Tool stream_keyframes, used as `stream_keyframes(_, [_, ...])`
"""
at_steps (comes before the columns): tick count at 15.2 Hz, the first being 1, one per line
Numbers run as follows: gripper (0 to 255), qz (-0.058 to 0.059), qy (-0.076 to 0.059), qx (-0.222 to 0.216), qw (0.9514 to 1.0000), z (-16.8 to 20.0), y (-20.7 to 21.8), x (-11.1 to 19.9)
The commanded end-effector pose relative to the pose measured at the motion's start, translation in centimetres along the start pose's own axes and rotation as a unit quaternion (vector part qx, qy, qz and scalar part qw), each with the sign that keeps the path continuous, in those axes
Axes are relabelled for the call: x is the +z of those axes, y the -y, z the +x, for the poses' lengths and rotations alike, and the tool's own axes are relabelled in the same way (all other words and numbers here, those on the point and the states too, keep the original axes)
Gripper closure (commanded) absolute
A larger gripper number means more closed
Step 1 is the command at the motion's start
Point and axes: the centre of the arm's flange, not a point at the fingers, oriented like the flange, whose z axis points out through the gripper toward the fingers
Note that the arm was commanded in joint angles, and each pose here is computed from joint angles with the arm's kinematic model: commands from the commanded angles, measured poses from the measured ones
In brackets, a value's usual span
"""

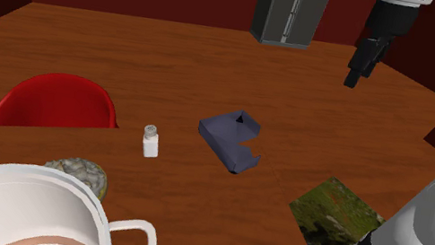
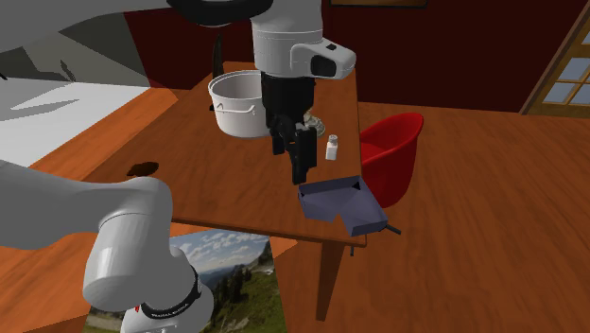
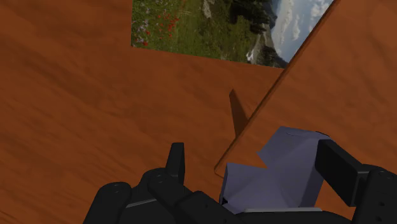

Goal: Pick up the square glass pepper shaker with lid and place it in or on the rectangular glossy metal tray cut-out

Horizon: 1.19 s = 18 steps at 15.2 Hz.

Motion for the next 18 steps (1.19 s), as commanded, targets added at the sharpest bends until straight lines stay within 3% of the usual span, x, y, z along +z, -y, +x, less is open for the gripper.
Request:
stream_keyframes(1, [0, 0.0, 0.0, 0.0, 1.0, 0.0, 0.0, 0.0])
stream_keyframes(18, [0, 0.001, -0.02, 0.024, 0.9995, 12.6, 16.3, 7.7])
